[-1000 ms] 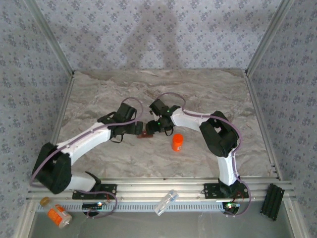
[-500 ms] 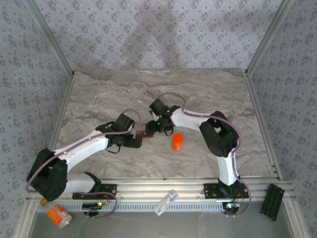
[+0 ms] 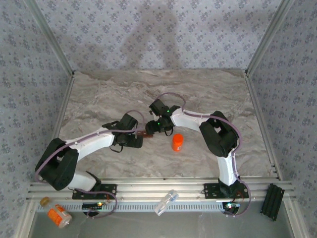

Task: Sort the pills into containers

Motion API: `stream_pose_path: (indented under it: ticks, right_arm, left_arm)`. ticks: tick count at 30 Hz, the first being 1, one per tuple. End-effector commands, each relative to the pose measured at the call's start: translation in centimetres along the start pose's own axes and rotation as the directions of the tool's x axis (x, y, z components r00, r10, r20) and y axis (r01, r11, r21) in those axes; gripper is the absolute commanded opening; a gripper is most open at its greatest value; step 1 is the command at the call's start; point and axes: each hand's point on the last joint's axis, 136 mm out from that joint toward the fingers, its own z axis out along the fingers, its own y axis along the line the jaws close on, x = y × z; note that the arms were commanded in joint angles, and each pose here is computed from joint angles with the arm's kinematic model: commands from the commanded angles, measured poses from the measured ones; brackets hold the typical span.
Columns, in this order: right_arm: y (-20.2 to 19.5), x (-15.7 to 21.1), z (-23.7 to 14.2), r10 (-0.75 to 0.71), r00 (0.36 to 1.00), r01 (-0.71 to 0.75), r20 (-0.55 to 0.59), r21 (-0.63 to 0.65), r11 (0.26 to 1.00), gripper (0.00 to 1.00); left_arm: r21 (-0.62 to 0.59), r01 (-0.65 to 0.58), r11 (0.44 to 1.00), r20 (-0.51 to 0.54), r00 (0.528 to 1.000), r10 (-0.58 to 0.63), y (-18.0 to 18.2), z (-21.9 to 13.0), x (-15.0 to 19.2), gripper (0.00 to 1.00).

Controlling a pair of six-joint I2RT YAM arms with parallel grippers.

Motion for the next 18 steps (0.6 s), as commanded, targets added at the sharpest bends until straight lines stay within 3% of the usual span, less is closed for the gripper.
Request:
stream_pose_path:
  ticks: [1, 18]
  right_arm:
    - [-2.4, 4.1, 2.6, -0.001, 0.992, 0.014, -0.129, 0.102, 0.995, 0.73]
    - [-2.1, 4.4, 2.9, -0.006, 0.991, 0.020, -0.136, 0.103, 0.994, 0.72]
  left_arm:
    - [-0.017, 0.004, 1.000, 0.063, 0.998, -0.003, 0.4, -0.7, -2.8, 1.00]
    - [-0.023, 0.015, 1.000, 0.109, 0.994, -0.013, 1.2, -0.9, -6.5, 1.00]
